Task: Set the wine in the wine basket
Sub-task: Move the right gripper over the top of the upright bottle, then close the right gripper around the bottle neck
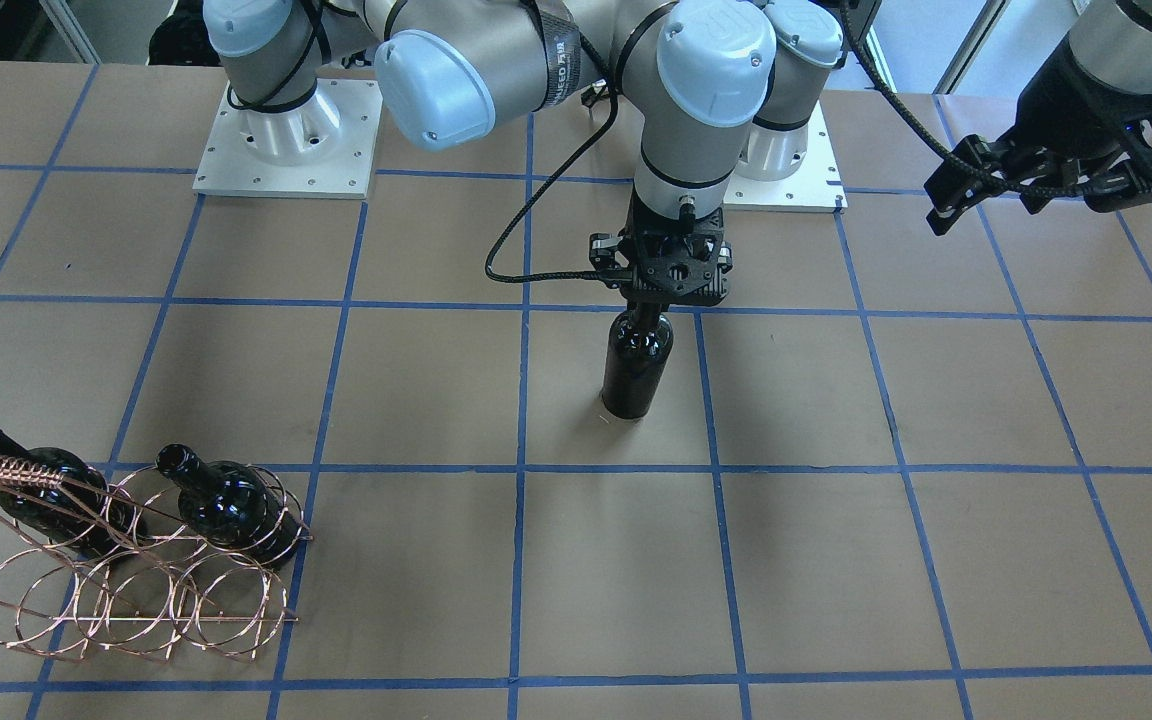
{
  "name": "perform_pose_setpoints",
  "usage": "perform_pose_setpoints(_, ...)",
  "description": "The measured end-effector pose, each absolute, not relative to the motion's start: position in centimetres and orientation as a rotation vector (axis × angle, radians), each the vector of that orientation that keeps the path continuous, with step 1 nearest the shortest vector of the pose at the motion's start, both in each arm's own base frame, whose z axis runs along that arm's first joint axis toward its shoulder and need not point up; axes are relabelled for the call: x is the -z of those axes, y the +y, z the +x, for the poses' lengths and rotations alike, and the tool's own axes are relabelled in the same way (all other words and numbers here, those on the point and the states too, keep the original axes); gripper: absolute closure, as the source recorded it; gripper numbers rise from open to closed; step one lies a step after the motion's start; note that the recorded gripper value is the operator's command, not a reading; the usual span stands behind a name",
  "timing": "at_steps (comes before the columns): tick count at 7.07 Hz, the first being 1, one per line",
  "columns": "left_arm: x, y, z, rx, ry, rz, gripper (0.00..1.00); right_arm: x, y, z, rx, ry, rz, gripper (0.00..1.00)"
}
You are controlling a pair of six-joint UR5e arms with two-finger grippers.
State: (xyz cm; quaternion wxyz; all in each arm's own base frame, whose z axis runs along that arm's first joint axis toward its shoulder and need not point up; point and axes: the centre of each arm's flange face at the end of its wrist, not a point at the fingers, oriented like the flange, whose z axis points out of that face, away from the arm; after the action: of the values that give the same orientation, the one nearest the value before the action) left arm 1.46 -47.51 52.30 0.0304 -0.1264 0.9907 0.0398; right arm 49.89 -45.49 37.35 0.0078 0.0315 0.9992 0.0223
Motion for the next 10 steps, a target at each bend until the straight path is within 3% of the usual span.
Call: perform_pose_setpoints(10,-52.3,-47.5,1.5,-0.124,3.053,-0.391,0.0,-39.6,-45.9,48.8,0.062,3.127,0.167,0.8)
